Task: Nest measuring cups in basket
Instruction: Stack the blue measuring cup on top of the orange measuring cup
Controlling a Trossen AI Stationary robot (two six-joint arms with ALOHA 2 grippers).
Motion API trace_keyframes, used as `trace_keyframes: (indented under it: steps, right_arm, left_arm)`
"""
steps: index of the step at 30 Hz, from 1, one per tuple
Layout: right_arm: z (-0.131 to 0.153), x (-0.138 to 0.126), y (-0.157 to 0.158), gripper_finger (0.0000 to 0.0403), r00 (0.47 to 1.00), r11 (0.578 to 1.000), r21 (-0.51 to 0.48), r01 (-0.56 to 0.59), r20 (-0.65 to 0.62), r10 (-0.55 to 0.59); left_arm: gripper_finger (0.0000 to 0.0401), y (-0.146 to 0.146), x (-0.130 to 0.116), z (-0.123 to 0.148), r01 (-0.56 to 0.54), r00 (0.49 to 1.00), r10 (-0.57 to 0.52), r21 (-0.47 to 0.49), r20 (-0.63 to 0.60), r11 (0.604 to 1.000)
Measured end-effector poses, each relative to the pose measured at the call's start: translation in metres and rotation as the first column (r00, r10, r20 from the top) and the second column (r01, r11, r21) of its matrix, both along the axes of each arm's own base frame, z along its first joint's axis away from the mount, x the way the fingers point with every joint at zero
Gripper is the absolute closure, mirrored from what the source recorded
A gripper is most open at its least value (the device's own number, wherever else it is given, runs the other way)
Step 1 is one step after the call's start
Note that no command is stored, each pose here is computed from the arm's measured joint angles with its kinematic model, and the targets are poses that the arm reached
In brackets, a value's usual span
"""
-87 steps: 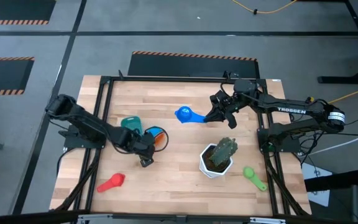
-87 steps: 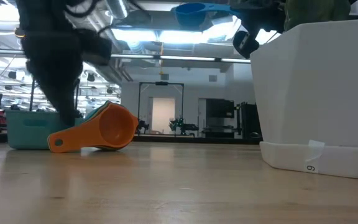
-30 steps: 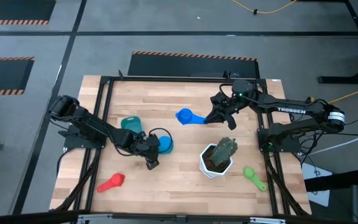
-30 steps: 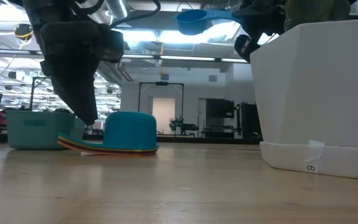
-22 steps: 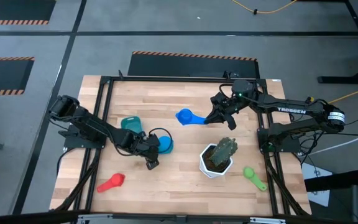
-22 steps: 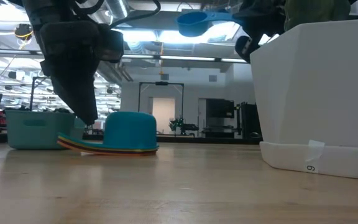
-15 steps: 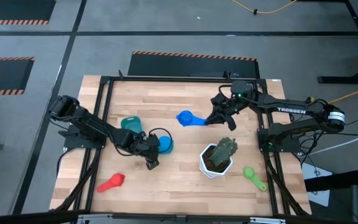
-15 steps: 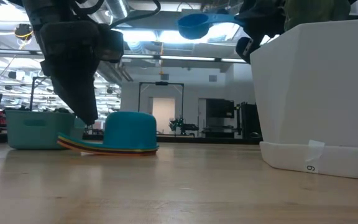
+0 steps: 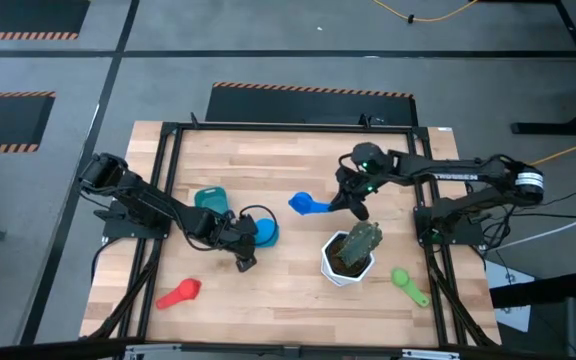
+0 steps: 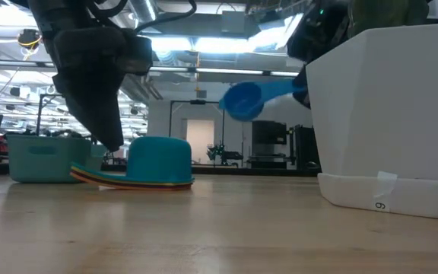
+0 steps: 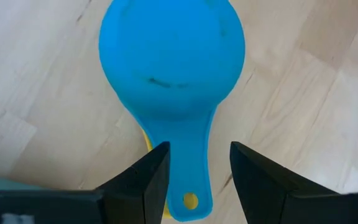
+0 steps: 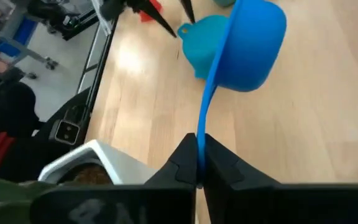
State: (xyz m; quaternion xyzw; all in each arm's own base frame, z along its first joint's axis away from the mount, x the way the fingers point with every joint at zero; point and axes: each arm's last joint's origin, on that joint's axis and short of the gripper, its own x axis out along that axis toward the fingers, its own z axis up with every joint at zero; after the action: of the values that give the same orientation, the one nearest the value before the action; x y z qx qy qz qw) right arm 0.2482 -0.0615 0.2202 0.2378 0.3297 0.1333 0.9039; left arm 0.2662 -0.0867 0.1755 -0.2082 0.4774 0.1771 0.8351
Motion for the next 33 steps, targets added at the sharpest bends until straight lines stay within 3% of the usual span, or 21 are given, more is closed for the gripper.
trace_keyframes:
  steps: [17,33]
  right_arm:
    - [-0.074,0.011,-0.044,0.0386,0.979,0.983,0.178,0.035,-0.206,0.002]
    - [-0.083,0.012,-0.045,0.0373,0.968,0.976,0.208,0.069,-0.251,-0.015]
  left_arm:
    - [0.0241,0.000,0.000,0.000,-0.007,1.000,0.007,0.014,0.007,1.000]
    - [0.0241,0.000,0.000,0.000,-0.007,1.000,0.007,0.014,0.007,1.000]
